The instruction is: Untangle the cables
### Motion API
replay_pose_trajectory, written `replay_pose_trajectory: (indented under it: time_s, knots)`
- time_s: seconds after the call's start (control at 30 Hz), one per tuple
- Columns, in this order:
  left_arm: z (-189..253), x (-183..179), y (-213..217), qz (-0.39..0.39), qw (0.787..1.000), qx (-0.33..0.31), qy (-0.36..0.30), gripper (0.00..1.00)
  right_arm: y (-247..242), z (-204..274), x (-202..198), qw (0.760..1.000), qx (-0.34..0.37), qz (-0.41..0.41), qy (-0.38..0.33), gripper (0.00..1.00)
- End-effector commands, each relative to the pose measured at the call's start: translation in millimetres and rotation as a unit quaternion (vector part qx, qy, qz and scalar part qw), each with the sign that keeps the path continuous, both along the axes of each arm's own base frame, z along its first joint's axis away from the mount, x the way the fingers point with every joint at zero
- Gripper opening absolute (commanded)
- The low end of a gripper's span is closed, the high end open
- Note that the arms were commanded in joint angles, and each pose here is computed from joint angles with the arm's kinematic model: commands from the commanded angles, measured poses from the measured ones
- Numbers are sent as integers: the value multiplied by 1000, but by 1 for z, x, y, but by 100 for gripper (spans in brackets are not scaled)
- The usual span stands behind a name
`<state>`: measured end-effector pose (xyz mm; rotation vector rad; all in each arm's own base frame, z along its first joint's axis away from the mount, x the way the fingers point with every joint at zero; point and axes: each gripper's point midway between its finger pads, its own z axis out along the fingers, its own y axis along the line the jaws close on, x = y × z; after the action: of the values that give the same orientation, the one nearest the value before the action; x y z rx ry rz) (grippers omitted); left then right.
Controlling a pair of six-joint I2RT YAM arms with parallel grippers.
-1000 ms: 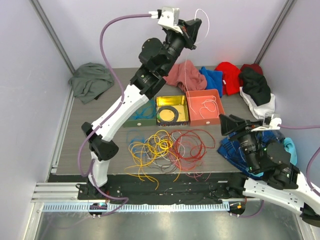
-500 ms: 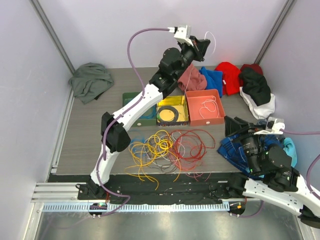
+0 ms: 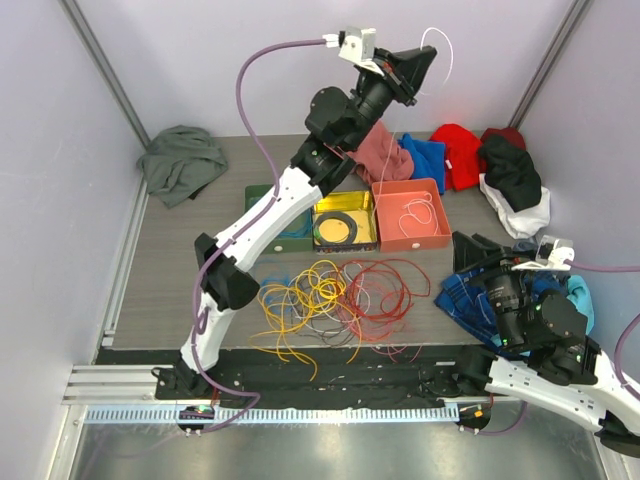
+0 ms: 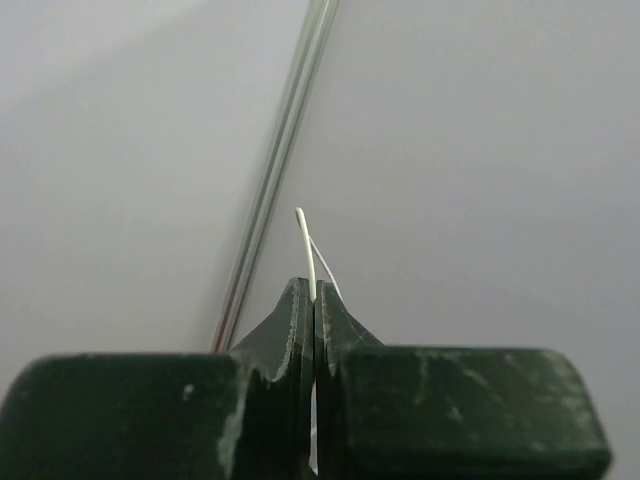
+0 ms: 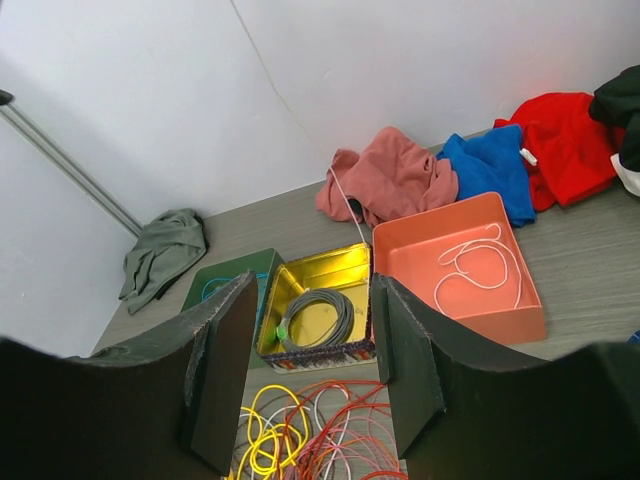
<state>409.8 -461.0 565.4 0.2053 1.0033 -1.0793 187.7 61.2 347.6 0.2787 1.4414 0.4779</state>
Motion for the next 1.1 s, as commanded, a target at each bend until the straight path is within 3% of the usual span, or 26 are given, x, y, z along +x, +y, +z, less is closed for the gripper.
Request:
replay_pose_trajectory:
  time_s: [0.0,0.5,1.07]
  knots:
    - [74,-36,40,8,995,-65,-74,0,-2,9,0,1000,14,-6,-9,57]
    - [96,-55,45,-8,989,-97,-108,0,-2,9,3,1000,-3,-17,-7,57]
    - [-72,68,-10,59,998,-7,21,0,-7,-6,1,1000,2,-20,-1,57]
